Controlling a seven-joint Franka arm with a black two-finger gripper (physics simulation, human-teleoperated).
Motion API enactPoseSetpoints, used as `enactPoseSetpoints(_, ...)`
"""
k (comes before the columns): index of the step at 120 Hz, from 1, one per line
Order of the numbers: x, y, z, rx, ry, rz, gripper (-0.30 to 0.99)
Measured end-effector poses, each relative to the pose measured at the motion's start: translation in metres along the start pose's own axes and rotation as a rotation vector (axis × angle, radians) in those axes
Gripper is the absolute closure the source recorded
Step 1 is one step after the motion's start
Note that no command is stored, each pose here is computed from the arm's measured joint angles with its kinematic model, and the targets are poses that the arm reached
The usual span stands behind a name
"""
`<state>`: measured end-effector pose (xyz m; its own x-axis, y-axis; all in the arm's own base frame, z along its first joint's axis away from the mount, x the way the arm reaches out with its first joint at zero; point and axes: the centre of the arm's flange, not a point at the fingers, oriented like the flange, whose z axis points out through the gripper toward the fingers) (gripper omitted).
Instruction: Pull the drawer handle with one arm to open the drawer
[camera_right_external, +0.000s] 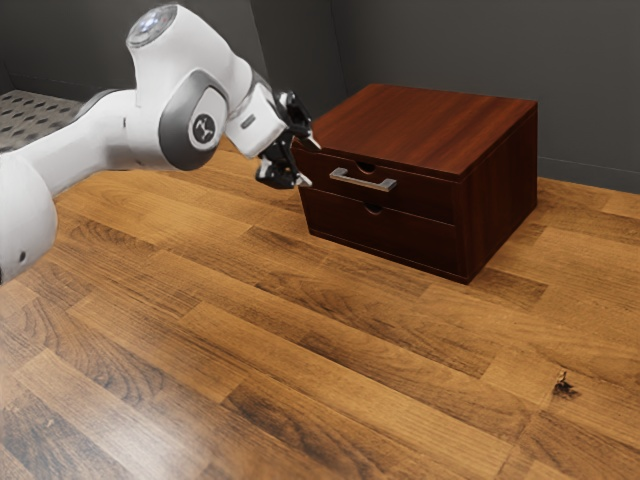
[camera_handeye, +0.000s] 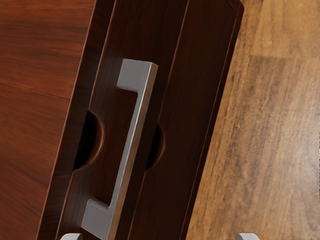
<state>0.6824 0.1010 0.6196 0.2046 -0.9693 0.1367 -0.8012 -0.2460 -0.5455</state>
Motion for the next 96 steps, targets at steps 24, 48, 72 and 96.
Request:
enactPoseSetpoints(24,0.003,0.005,0.019,0.0,0.006,0.062,0.34)
enactPoseSetpoints(48,0.002,0.004,0.045,0.008,0.01,0.11,0.37)
enactPoseSetpoints(72,0.005,-0.003,0.055,0.031,0.019,0.146,0.4)
enactPoseSetpoints(96,0.018,-0.012,0.067,0.05,0.047,0.177,0.42)
